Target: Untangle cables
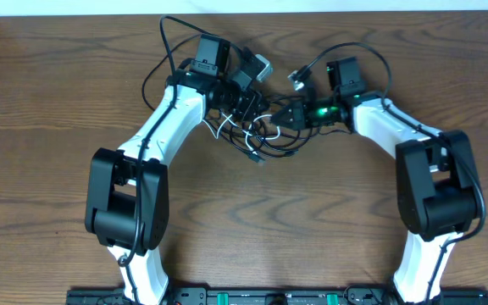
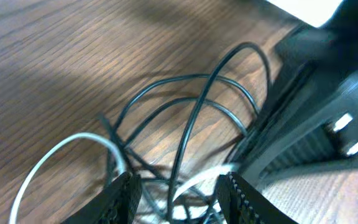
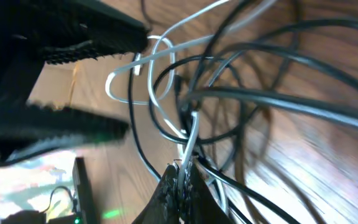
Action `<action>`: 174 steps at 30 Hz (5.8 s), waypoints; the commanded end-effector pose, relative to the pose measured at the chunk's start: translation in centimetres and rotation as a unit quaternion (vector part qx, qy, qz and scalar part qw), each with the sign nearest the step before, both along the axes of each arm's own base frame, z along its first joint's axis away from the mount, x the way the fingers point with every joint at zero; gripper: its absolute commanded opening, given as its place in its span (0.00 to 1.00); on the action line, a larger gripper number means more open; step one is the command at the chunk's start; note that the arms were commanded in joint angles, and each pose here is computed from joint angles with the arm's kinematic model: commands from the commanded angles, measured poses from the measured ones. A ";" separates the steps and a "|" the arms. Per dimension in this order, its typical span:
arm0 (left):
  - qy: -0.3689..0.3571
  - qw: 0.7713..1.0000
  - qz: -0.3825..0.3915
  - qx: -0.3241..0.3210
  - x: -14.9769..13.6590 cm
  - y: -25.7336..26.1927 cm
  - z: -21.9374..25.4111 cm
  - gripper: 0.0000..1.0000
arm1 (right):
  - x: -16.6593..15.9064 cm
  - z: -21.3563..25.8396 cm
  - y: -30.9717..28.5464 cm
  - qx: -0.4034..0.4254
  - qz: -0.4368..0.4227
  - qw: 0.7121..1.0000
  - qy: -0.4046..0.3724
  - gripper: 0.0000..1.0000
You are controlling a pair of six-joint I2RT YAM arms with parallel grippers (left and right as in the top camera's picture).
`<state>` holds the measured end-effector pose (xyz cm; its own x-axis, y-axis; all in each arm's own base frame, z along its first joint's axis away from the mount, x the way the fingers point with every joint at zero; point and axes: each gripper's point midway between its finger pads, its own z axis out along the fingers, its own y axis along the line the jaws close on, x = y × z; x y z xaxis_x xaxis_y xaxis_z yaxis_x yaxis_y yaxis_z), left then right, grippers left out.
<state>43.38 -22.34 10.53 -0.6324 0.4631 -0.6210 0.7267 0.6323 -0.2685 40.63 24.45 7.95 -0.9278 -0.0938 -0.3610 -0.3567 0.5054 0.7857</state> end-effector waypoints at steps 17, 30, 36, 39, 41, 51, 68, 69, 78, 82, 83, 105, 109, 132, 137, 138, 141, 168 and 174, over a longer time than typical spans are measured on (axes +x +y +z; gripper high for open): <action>0.034 0.999 0.029 0.005 0.5 0.5 -2.2 0.45 | -1.6 19.2 -7.5 -0.157 -0.153 0.940 -0.262 0.01; 0.030 0.997 0.048 0.048 0.5 1.5 -3.4 0.53 | -1.7 16.3 -7.5 -0.176 -0.141 0.950 -0.216 0.04; 0.024 0.998 0.039 0.046 0.8 0.5 -4.2 0.59 | -1.7 15.6 -7.3 -0.175 -0.132 0.953 -0.208 0.11; 0.032 0.998 0.036 0.050 0.7 0.2 -5.5 0.60 | -1.7 15.4 -7.3 -0.179 -0.128 0.953 -0.210 0.15; 0.039 0.997 0.035 0.053 0.7 0.1 -6.5 0.60 | -1.7 15.4 -7.3 -0.180 -0.126 0.952 -0.212 0.16; 0.019 0.992 0.104 0.061 3.7 0.9 -8.4 0.55 | -1.7 15.1 -7.3 -0.185 -0.119 0.952 -0.214 0.20; 0.016 0.993 0.104 -0.047 1.6 -1.0 2.6 0.07 | -0.2 10.8 -6.0 -0.176 -0.091 0.964 -0.176 0.19; 0.022 0.992 0.108 -0.055 1.4 -1.1 3.1 0.08 | -0.1 10.7 -5.7 -0.170 -0.087 0.966 -0.176 0.19; 0.097 0.980 0.132 -0.116 -1.4 -1.4 6.8 0.07 | 0.7 9.5 -3.3 -0.118 -0.026 0.972 -0.202 0.40; 0.134 0.970 0.129 -0.155 -2.0 -1.5 7.9 0.07 | 0.7 8.7 -3.1 -0.118 -0.014 0.972 -0.203 0.44; 0.144 0.967 0.132 -0.163 -2.1 -1.5 8.0 0.07 | 0.5 8.7 -2.8 -0.112 -0.004 0.972 -0.207 0.45; 0.246 0.928 0.030 -0.278 -6.0 -4.1 12.0 0.07 | 2.5 7.5 -3.5 -0.207 -0.035 0.944 -0.256 0.13; 0.239 0.932 0.041 -0.269 -5.6 -3.9 11.6 0.08 | 2.6 7.6 -3.5 -0.204 -0.050 0.947 -0.243 0.01; 0.183 0.952 0.168 -0.178 -2.1 -1.3 8.0 0.12 | 1.4 13.2 -9.2 -0.335 -0.237 0.879 -0.243 0.01; 0.196 0.950 0.146 -0.196 -2.7 -1.9 8.6 0.12 | 0.9 12.9 -7.1 -0.304 -0.193 0.900 -0.246 0.01; 0.197 0.949 0.144 -0.197 -2.7 -1.9 8.7 0.12 | 0.9 12.8 -7.1 -0.303 -0.191 0.901 -0.244 0.01; 0.198 0.949 0.144 -0.198 -2.8 -2.0 8.7 0.12 | 1.1 12.4 -6.9 -0.297 -0.186 0.906 -0.239 0.01; 0.224 0.923 0.082 -0.302 -4.1 -2.3 14.8 0.07 | 3.7 3.7 -1.7 -0.168 -0.111 0.969 -0.145 0.25; 0.216 0.924 0.083 -0.304 -3.8 -2.3 15.1 0.07 | 4.5 2.3 -1.3 -0.147 -0.147 0.973 -0.100 0.28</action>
<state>40.29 -24.65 23.87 -0.9215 -0.0194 -0.3879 0.3488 0.3982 -0.8484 44.85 22.84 10.31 -0.8165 -0.0295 -0.5765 -0.3521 0.8169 0.4568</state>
